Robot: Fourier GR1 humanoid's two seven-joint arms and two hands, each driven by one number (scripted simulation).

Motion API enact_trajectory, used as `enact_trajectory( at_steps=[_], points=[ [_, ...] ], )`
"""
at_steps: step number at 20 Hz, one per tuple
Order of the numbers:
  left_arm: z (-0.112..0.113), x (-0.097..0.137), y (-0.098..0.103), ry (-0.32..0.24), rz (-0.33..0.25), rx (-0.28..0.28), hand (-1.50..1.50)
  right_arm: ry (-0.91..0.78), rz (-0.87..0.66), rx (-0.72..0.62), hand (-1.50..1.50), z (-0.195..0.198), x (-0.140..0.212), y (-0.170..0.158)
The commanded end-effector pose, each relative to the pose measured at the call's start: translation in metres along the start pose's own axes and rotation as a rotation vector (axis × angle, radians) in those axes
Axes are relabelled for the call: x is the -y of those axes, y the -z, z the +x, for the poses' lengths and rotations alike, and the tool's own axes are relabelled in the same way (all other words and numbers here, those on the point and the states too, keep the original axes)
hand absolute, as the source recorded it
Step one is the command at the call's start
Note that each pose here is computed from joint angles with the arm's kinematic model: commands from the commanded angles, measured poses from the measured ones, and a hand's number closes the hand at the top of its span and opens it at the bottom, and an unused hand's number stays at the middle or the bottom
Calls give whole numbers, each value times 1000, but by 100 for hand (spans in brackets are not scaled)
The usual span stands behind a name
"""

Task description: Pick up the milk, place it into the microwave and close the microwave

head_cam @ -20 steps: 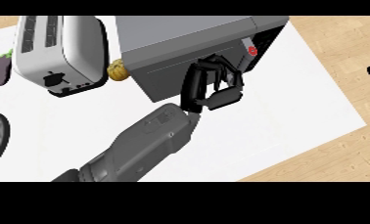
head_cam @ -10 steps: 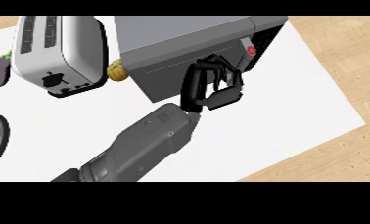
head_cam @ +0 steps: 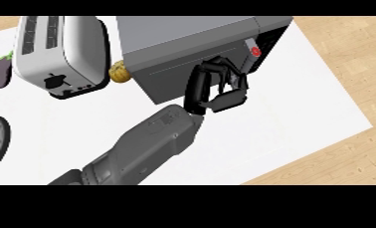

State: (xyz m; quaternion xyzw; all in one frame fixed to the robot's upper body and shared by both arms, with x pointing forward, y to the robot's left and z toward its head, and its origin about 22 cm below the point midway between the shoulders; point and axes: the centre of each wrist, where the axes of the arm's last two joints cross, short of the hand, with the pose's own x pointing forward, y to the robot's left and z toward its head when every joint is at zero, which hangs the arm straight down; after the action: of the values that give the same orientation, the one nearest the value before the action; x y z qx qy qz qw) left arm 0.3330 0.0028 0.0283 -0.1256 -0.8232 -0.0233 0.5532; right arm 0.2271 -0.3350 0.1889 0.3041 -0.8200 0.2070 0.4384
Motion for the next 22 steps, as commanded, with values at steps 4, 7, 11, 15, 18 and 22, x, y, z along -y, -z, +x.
enact_trajectory(
  at_steps=[4, 7, 11, 15, 18, 22],
  points=[
    [-12, -18, 18, 153, 54, -94, 150, 47, 51, 12, -150, 1, -1, 5],
    [-17, -22, 12, 160, 100, -131, 150, 45, 71, 31, -150, 7, -1, 6],
    [-24, -28, 7, 174, 135, -184, 150, 46, 60, 21, -150, 8, 1, 2],
    [-25, -30, 7, 192, 207, -222, 150, 40, 56, 27, -150, 15, -1, 1],
    [-27, -35, 5, 165, 209, -235, 150, 30, 37, 14, -150, 20, 3, -5],
    [-30, -31, 1, 160, 184, -242, -150, 34, 31, 7, -150, 22, 0, -7]
  ],
)
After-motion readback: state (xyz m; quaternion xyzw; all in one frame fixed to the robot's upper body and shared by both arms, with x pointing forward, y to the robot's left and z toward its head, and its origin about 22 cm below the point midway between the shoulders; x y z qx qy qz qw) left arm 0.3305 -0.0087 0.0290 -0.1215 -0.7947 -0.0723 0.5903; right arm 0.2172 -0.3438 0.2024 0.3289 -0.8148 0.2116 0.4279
